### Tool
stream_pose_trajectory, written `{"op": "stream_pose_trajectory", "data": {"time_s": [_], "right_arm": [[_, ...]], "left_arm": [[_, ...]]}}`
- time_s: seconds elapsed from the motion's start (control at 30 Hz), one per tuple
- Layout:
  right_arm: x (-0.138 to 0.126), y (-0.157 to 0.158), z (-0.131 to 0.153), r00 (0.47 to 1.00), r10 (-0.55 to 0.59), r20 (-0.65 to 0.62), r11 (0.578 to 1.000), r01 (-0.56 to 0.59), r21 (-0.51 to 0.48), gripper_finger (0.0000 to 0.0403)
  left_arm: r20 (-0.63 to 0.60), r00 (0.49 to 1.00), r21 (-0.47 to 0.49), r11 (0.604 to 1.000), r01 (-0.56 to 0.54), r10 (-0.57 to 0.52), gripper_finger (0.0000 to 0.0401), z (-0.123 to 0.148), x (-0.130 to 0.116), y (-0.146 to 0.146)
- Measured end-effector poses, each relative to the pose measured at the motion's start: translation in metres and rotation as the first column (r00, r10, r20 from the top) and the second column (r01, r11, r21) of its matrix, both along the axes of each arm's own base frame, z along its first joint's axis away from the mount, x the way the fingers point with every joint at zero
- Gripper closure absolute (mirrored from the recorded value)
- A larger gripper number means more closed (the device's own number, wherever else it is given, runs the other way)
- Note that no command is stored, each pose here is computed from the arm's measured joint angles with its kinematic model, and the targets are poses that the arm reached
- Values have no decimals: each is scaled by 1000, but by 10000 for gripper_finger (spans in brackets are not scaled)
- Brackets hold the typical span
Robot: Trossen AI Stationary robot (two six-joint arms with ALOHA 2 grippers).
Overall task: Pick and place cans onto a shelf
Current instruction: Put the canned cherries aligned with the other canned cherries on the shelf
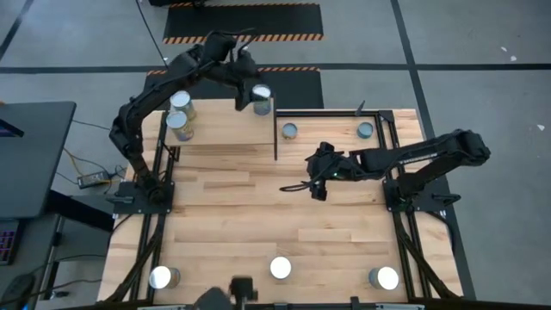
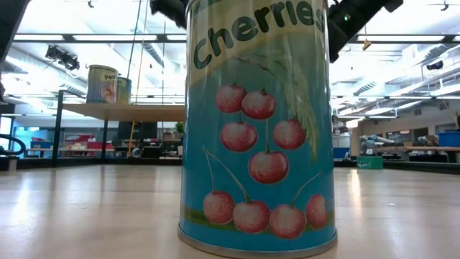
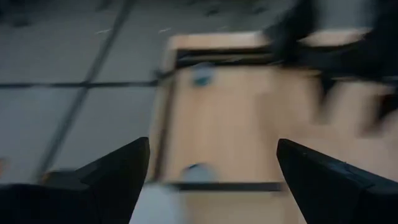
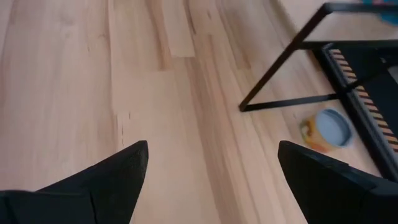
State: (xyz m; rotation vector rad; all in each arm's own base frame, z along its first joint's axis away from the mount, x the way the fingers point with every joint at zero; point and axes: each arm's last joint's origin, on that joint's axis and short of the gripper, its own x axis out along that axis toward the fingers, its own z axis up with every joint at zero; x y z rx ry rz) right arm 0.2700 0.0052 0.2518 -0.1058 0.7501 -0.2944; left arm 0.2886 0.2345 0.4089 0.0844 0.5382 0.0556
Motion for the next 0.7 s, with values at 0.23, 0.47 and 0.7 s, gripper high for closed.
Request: {"op": "stream_pose_trajectory", "data": {"time_s": [0.23,0.47,0.7], "right_arm": [[-8,19,22,999,26,-40,999,-24,32,36],[-23,59,33,983,29,-180,997,-15,79,44],[-51,104,39,961,50,-272,981,4,193,48]], "left_arm": [[28,984,-126,975,180,-178,42,7,5,-65],[-24,970,-68,968,241,-243,42,-14,20,-147],[53,979,-41,979,201,-199,42,-48,20,-215]]}}
